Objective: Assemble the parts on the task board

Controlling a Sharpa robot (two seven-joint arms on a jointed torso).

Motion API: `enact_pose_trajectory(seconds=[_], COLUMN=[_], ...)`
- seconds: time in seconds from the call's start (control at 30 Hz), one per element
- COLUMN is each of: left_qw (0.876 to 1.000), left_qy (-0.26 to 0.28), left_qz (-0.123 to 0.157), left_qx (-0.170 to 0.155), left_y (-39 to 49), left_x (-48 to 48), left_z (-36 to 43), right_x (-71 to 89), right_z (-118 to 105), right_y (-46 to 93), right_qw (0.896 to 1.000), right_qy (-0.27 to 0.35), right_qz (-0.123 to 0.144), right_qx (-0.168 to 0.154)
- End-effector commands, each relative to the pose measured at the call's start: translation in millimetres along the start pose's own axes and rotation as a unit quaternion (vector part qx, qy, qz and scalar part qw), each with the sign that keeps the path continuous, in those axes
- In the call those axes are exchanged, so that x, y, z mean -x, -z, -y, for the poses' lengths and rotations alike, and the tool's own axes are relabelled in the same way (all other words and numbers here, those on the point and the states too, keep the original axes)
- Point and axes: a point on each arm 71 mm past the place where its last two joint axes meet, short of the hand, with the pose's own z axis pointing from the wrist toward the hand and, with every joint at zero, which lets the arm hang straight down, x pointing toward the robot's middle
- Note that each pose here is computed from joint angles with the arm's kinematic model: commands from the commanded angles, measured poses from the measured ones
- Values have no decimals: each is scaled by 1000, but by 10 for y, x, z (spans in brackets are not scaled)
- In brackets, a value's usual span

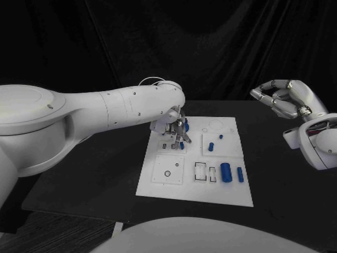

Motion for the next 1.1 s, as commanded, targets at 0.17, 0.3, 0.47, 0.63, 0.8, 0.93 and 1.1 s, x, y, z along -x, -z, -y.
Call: enact_pose_trajectory(seconds=[0.17, 0.3, 0.47, 0.63, 0.8, 0.93, 1.1], left_qw=[1000, 1000, 999, 999, 999, 999, 999], left_qy=[17, 24, 27, 30, 31, 32, 32], left_qz=[8, 12, 13, 15, 15, 15, 15], left_qx=[-15, -15, -18, -20, -20, -19, -19], left_y=[-59, -85, -110, -126, -135, -141, -146], left_x=[-8, -6, -13, -20, -20, -17, -18], left_z=[14, 1, 9, 20, 16, 8, 8], right_x=[4, 4, 5, 3, 3, 5, 3], right_z=[16, 20, 24, 28, 32, 38, 43], right_y=[-7, -7, -5, -4, -2, 0, -1], right_qw=[1000, 1000, 1000, 1000, 1000, 1000, 1000], right_qy=[2, 2, 2, 2, 1, 1, 1], right_qz=[-3, -4, -5, -7, -8, -9, -11], right_qx=[-11, -13, -15, -17, -19, -21, -22])
